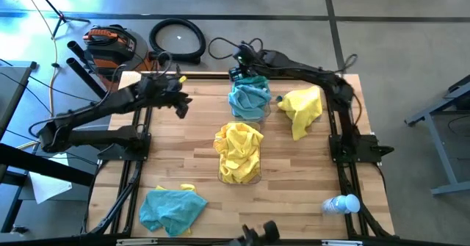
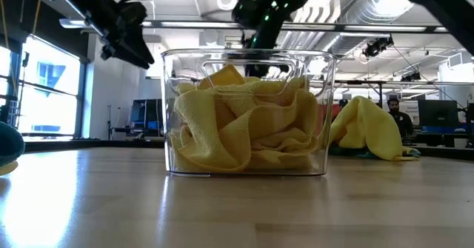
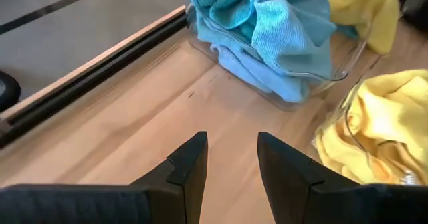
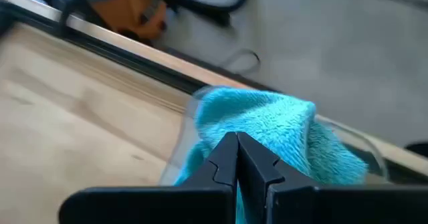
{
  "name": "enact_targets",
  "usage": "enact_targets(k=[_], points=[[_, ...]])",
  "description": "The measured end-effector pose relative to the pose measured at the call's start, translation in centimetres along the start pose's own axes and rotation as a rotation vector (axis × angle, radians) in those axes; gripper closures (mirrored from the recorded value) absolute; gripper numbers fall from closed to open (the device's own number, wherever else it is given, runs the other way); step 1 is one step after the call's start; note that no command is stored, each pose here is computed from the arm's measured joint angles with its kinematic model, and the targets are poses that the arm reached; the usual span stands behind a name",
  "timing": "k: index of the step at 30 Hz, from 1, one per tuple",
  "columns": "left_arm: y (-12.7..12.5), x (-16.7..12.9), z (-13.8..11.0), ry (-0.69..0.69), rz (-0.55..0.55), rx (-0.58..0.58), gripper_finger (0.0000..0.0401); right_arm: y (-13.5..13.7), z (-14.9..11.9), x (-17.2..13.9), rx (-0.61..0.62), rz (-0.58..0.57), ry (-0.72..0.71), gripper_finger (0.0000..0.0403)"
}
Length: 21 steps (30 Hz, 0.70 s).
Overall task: Sort microfiber towel by color & place in baskets
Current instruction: Put the blue towel into the top transparent bin
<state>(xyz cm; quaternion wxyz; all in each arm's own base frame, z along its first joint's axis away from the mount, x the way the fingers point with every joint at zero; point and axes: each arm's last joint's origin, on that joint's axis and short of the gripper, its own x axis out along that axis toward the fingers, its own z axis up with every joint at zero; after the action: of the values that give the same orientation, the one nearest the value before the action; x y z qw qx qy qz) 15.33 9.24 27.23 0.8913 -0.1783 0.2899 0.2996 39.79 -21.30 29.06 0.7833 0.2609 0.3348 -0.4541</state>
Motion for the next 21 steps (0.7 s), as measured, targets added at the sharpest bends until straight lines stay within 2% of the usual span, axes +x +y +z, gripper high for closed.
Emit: enact_targets(k=[3, 6, 12, 18, 21], points=[[0.2, -1.1, -1.0, -0.034, -0.008, -0.038, 0.0282, 0.0, 0.0, 3.1, 0.033, -0.033, 0.066, 0.0403], [0.4, -2.0, -1.5, -0.057, -0.014, -0.048, 0.0282, -0.1, -0.4, 5.8, 0.072, -0.012, 0.132, 0.0403], [0.6, -3.6, -2.2, -0.07, -0.017, -0.049, 0.0282, -0.2, -2.5, 10.2, 0.099, -0.055, 0.236, 0.0403], [0.7, -4.2, -2.6, -0.067, -0.017, -0.048, 0.0282, -0.4, -4.0, 13.1, 0.145, -0.046, 0.312, 0.0403], [0.8, -4.3, -2.7, -0.057, -0.014, -0.048, 0.0282, -0.5, -4.1, 13.3, 0.164, -0.036, 0.327, 0.0403]])
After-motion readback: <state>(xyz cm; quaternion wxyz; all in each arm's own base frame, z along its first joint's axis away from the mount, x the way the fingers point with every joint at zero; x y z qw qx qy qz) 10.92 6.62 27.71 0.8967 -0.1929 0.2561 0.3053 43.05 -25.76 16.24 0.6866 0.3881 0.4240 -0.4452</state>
